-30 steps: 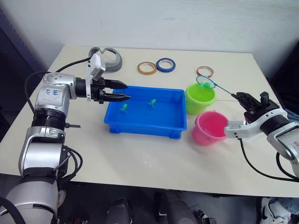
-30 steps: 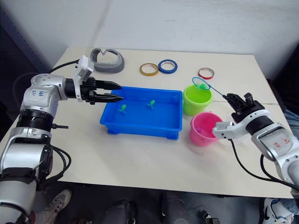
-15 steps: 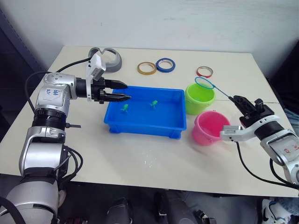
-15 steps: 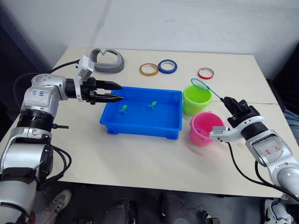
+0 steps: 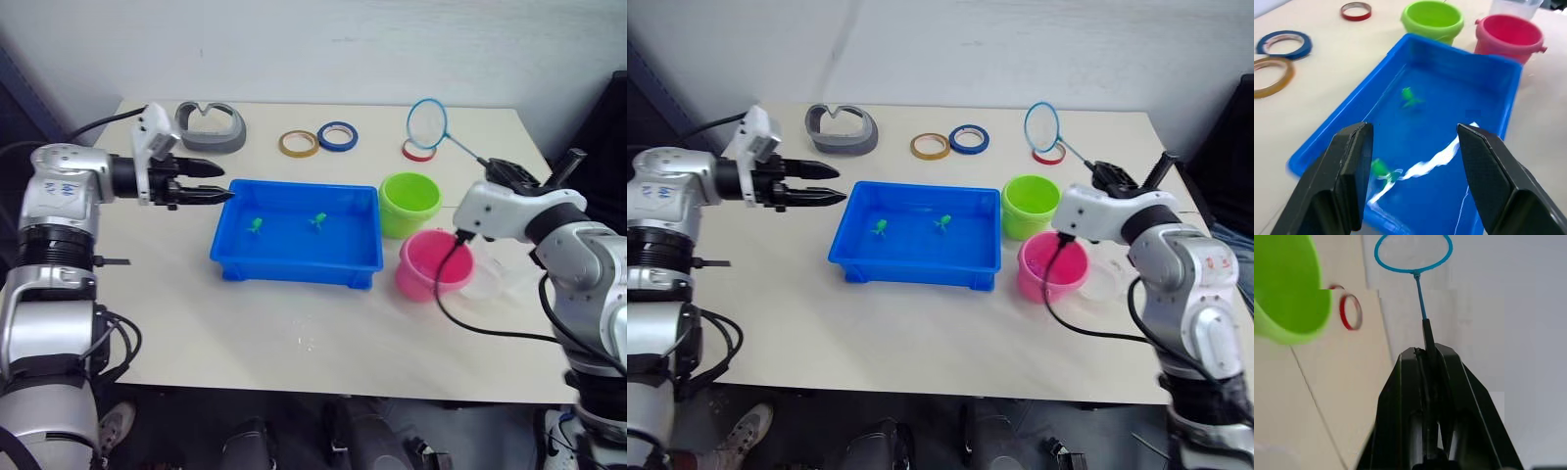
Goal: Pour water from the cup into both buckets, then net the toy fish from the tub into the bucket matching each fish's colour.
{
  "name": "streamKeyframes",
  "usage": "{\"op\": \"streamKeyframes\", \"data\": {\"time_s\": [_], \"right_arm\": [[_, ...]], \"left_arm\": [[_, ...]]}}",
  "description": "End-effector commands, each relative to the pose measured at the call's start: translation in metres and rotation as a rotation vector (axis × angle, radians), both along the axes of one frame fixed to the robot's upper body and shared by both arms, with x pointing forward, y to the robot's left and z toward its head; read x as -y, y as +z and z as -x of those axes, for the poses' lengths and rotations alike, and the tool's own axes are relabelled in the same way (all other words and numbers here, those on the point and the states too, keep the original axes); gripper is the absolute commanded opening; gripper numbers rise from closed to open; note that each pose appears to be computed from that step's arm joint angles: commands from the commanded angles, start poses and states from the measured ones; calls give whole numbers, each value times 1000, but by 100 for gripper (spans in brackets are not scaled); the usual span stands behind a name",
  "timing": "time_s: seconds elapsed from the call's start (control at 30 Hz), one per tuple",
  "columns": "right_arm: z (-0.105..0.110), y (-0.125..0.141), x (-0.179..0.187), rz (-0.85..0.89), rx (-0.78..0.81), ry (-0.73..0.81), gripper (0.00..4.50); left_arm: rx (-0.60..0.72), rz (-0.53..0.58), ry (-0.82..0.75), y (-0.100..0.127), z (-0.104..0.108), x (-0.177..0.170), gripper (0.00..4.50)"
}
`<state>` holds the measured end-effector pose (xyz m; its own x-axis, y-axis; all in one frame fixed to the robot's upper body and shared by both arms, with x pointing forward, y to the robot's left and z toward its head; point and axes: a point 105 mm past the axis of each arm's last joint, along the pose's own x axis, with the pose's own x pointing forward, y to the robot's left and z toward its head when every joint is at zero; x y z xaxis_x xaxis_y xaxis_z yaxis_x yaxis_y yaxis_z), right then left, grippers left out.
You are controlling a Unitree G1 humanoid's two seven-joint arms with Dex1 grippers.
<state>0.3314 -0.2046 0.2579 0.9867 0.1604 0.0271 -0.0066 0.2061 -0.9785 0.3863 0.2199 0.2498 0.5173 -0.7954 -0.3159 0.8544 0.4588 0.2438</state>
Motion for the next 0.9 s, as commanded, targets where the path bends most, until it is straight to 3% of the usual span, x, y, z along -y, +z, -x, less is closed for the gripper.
{"op": "streamKeyframes", "data": {"time_s": [0.03,0.17,0.3,0.47,0.63,0.9], "right_arm": [[-1,-4,-32,-283,-164,108,0],[-10,-12,-54,-437,-299,116,0],[-3,-18,-77,-519,-470,188,0],[26,-27,-69,-507,-668,192,0],[40,-37,-66,-544,-808,152,0],[34,-54,-62,-587,-882,40,0]], "left_arm": [[62,-9,74,16,6,-25,302],[71,-11,109,19,11,-36,302],[69,-13,124,19,19,-42,302],[67,-1,137,16,25,-44,302],[64,7,139,13,26,-43,302],[64,25,114,12,24,-31,302]]}}
